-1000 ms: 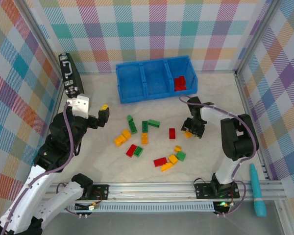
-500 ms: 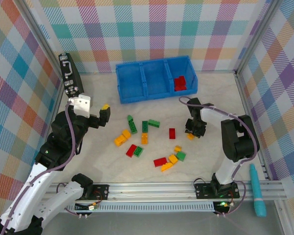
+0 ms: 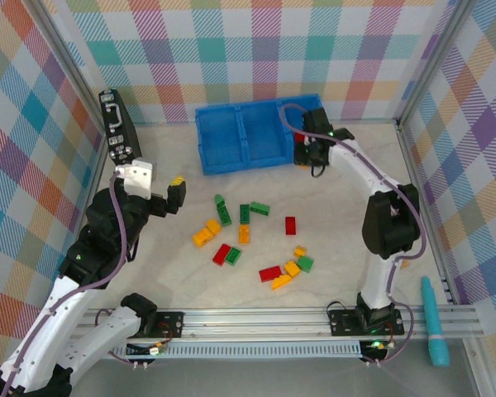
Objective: Sort the legos into containers by color
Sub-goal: Place the lego in the container.
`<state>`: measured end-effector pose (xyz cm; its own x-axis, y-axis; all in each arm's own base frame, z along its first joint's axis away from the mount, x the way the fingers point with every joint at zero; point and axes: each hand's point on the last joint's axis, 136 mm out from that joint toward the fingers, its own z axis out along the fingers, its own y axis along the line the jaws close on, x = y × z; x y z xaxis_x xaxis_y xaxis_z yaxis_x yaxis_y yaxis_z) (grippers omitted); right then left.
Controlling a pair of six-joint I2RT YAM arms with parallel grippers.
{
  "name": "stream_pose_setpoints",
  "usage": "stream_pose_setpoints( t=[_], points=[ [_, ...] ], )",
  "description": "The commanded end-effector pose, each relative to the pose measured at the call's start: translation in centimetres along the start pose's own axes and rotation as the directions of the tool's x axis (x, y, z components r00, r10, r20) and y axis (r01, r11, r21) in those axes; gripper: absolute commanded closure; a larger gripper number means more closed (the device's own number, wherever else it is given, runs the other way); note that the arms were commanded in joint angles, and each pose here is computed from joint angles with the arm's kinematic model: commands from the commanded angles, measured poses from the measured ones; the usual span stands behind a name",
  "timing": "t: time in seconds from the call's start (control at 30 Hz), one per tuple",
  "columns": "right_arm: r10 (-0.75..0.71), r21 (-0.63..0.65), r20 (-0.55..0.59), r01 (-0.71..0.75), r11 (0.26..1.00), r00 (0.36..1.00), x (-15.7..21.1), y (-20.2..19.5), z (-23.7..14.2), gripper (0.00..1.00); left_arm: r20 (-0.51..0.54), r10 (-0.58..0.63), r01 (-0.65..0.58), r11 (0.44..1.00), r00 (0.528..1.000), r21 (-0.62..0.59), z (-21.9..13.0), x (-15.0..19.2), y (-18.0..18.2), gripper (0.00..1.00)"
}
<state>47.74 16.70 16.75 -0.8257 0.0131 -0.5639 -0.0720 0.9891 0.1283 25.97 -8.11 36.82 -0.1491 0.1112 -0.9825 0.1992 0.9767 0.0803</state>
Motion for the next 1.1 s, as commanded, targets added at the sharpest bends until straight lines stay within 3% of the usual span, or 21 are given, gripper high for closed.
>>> stream_pose_setpoints(
  t=[0.0, 0.13, 0.23, 0.4, 0.53, 0.8, 1.07],
  points=[
    [-0.211, -0.023, 0.167, 0.218, 0.976, 0.963, -5.4, 3.1, 1.3, 0.70, 0.041, -0.003, 0.003, 1.000, 0.999, 0.000, -0.4, -0.6, 0.2, 0.00],
    [-0.283, -0.043, 0.315, 0.311, 0.949, 0.906, -10.5, 6.7, 2.6, 0.68, 0.041, 0.005, -0.005, 1.000, 0.999, -0.007, -0.4, -0.6, 0.3, 0.00],
    [-0.357, -0.019, 0.394, 0.396, 0.918, 0.847, -12.2, 8.7, 5.2, 0.66, 0.044, 0.000, 0.000, 1.000, 0.999, 0.000, -0.4, -0.6, 0.2, 0.00],
    [-0.409, 0.023, 0.390, 0.435, 0.900, 0.825, -12.7, 9.6, 10.0, 0.64, 0.036, -0.005, 0.005, 1.000, 0.999, 0.017, -0.3, -0.3, -0.1, 0.00],
    [-0.450, 0.031, 0.373, 0.474, 0.880, 0.811, -12.3, 10.2, 11.6, 0.61, 0.044, -0.004, 0.004, 1.000, 0.999, 0.011, -0.4, -0.5, 0.0, 0.00],
    [-0.475, 0.021, 0.346, 0.499, 0.866, 0.809, -11.1, 11.1, 11.0, 0.45, 0.035, -0.003, 0.002, 1.000, 0.999, 0.016, -0.3, -0.5, -0.1, 0.00],
    [-0.435, -0.012, 0.292, 0.457, 0.889, 0.852, -9.8, 10.9, 4.9, 0.42, 0.040, -0.005, 0.004, 1.000, 0.999, 0.018, -0.4, -0.7, -0.1, 0.00]
  ],
)
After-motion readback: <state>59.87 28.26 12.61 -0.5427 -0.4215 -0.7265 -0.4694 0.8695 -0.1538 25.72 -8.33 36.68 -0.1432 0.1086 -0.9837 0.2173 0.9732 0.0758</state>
